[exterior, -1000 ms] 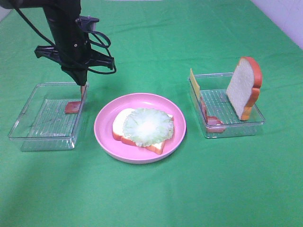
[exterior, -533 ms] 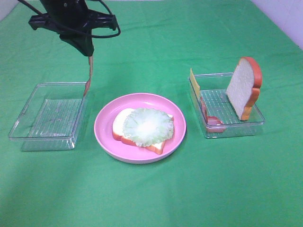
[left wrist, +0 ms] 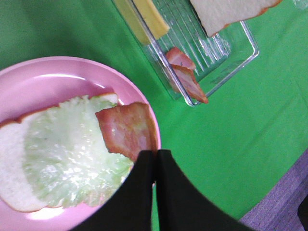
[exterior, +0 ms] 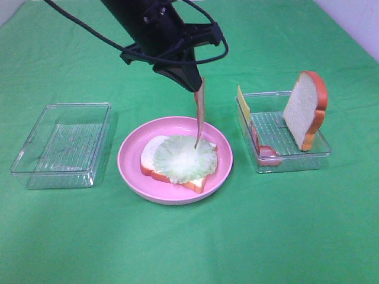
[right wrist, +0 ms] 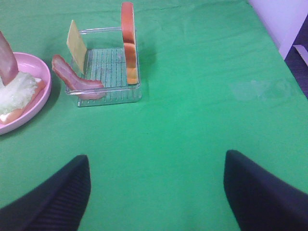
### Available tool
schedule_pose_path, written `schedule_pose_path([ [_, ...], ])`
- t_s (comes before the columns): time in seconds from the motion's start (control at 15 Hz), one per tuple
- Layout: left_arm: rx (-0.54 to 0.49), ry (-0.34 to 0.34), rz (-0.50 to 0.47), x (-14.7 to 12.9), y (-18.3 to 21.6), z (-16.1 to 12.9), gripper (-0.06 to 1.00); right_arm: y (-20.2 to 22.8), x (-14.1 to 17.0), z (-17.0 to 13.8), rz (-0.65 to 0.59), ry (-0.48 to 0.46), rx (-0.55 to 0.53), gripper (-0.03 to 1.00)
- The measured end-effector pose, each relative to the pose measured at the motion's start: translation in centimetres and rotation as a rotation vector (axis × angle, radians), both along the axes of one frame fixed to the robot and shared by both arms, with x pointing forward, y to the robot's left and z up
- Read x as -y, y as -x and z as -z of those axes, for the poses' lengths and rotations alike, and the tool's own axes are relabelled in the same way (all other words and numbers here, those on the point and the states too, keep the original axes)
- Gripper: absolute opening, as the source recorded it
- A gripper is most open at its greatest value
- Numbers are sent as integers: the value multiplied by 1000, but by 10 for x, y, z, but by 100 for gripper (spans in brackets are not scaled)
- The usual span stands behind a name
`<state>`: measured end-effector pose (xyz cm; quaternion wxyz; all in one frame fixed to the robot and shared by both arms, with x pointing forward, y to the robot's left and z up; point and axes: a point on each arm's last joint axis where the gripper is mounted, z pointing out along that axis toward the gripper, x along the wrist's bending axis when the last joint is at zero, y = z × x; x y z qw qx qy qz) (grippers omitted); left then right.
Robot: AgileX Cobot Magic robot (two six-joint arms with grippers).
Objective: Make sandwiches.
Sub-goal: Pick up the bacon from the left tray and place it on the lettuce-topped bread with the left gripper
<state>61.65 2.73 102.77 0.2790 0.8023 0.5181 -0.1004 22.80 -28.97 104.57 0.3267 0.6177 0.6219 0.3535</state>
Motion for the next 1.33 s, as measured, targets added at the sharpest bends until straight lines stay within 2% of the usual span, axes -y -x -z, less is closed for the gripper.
schedule_pose_path([
  [0.2, -32, -29, 30, 12, 2, 22, 0, 0, 0, 0, 0, 0, 0, 73],
  [0.27, -32, -57, 33, 11, 0, 29, 0, 0, 0, 0, 0, 0, 0, 73],
  [0.4, -36, -140, 20, 6, -4, 42, 0, 0, 0, 0, 0, 0, 0, 73],
  [0.47, -48, -216, 2, 1, -6, 53, 0, 0, 0, 0, 0, 0, 0, 73],
  [0.67, -29, -316, -32, -7, -10, 58, 0, 0, 0, 0, 0, 0, 0, 73],
  [1.07, -60, -343, -63, -10, -10, 63, 1, 0, 0, 0, 0, 0, 0, 73],
  [1.13, -70, -348, -61, -10, -9, 64, 4, 0, 0, 0, 0, 0, 0, 73],
  [1.2, -70, -348, -61, -10, -9, 63, 13, 0, 0, 0, 0, 0, 0, 73],
  [1.27, -73, -349, -60, -10, -8, 61, 24, 0, 0, 0, 0, 0, 0, 73],
  [1.33, -83, -355, -54, -10, -8, 59, 43, 0, 0, 0, 0, 0, 0, 73],
])
